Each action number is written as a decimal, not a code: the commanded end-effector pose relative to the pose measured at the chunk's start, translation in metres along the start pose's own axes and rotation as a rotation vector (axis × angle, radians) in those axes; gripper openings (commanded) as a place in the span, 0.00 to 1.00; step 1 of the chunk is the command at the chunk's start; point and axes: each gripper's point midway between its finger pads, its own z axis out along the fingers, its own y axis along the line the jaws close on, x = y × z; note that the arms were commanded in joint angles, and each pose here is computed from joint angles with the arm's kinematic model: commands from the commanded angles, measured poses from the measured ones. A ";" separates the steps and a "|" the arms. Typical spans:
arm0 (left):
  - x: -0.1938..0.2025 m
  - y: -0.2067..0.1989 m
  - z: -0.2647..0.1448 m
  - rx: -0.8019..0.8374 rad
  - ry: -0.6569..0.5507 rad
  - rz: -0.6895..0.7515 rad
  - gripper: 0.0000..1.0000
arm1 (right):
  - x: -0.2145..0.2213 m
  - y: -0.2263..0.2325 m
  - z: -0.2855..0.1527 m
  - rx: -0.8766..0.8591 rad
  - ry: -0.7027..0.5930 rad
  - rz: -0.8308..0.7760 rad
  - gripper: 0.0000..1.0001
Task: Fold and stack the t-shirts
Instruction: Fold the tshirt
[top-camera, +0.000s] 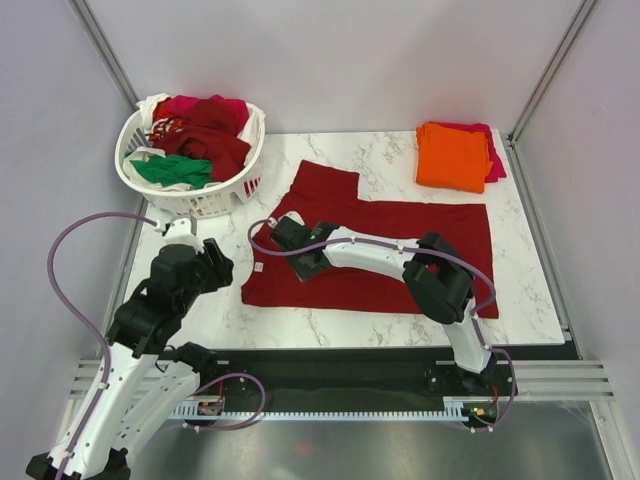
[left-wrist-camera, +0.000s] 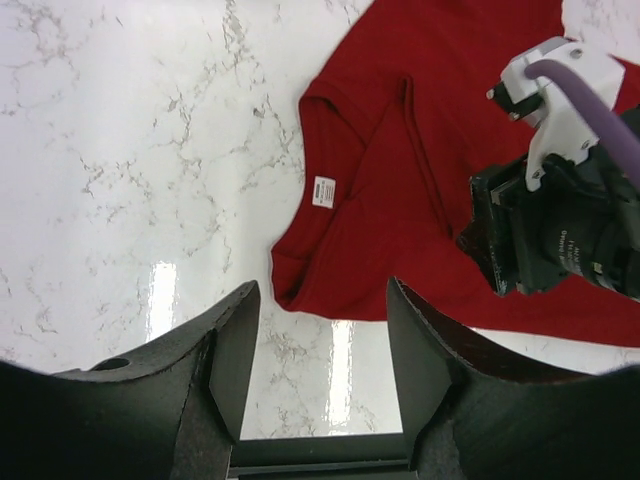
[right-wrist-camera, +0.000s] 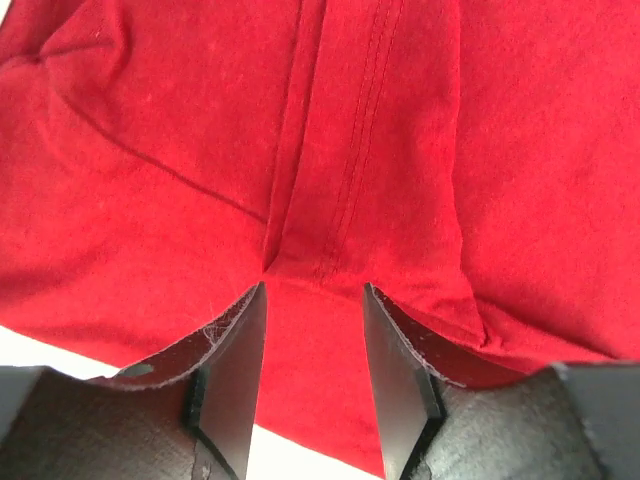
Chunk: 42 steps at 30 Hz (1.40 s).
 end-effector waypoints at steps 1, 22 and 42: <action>-0.019 0.003 -0.001 -0.016 -0.094 0.005 0.61 | -0.016 0.001 -0.002 0.016 -0.025 -0.007 0.50; -0.017 0.006 0.002 -0.040 -0.084 0.008 0.61 | -0.009 0.013 0.023 0.025 0.003 -0.036 0.33; -0.017 0.008 0.003 -0.049 -0.083 0.005 0.61 | -0.053 -0.037 -0.009 0.130 -0.093 -0.030 0.03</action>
